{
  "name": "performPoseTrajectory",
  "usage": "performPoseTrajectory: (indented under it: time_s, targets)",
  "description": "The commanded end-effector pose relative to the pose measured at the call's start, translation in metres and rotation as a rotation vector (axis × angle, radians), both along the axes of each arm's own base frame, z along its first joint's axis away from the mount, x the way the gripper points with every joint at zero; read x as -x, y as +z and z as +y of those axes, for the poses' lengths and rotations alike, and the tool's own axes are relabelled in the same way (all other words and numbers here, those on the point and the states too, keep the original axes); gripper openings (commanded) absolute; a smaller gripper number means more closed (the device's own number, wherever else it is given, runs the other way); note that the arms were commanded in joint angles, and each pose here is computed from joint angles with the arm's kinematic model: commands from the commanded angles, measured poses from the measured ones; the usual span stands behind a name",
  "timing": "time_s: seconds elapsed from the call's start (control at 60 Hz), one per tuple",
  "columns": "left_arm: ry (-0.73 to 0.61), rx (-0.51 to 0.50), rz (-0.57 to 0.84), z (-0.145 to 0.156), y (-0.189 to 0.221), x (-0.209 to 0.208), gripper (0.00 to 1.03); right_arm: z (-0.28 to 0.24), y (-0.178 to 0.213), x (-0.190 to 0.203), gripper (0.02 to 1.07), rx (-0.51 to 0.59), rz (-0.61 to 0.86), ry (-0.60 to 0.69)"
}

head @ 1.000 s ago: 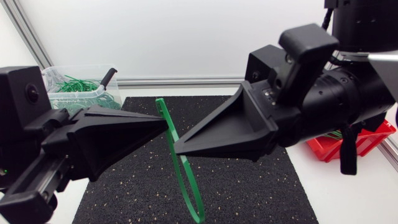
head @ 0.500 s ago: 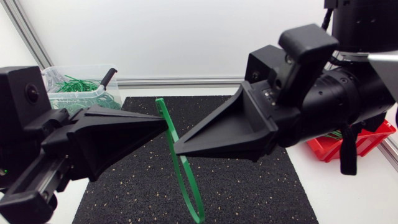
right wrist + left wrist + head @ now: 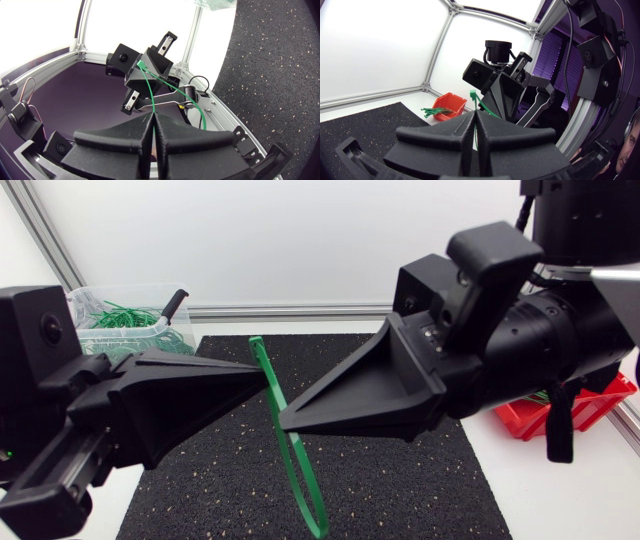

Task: Take a green cable tie from the red box, thread the tail through the head to close it, then place it in the transparent bin on the left.

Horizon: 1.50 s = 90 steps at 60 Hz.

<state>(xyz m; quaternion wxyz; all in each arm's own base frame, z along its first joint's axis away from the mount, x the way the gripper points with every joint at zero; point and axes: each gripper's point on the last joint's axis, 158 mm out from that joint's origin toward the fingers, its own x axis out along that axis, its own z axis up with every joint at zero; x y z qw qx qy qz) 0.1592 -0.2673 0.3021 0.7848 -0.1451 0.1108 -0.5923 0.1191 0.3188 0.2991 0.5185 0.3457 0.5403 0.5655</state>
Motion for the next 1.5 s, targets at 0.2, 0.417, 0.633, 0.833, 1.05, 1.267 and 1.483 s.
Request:
performPoseTrajectory:
  time_s: [0.2, 0.417, 0.633, 0.833, 1.05, 1.267, 1.483]
  targets:
    - [0.006, 0.01, -0.012, 0.001, 0.004, -0.001, 0.03, 0.001, -0.008, 0.004, 0.08, 0.011, 0.03, 0.007]
    - [0.002, 0.008, -0.009, 0.001, 0.004, 0.001, 0.03, 0.001, -0.005, 0.002, 0.08, 0.002, 0.015, -0.001]
    - [-0.017, 0.003, -0.01, -0.002, 0.001, 0.005, 0.03, 0.001, -0.003, 0.001, 0.08, -0.002, 0.008, -0.007]
    - [-0.014, -0.006, -0.037, -0.005, 0.0, 0.009, 0.03, 0.001, 0.004, -0.003, 0.08, -0.015, -0.005, -0.013]
    - [-0.004, -0.013, -0.062, -0.007, -0.001, 0.013, 0.03, 0.001, 0.013, -0.008, 0.08, -0.025, -0.004, -0.025]
    - [0.0, -0.01, -0.071, -0.005, 0.0, 0.014, 0.03, 0.0, 0.022, -0.01, 0.08, -0.037, -0.018, -0.033]
    - [0.005, -0.007, -0.078, -0.003, 0.002, 0.015, 0.03, 0.001, 0.02, -0.007, 0.08, -0.032, -0.01, -0.024]
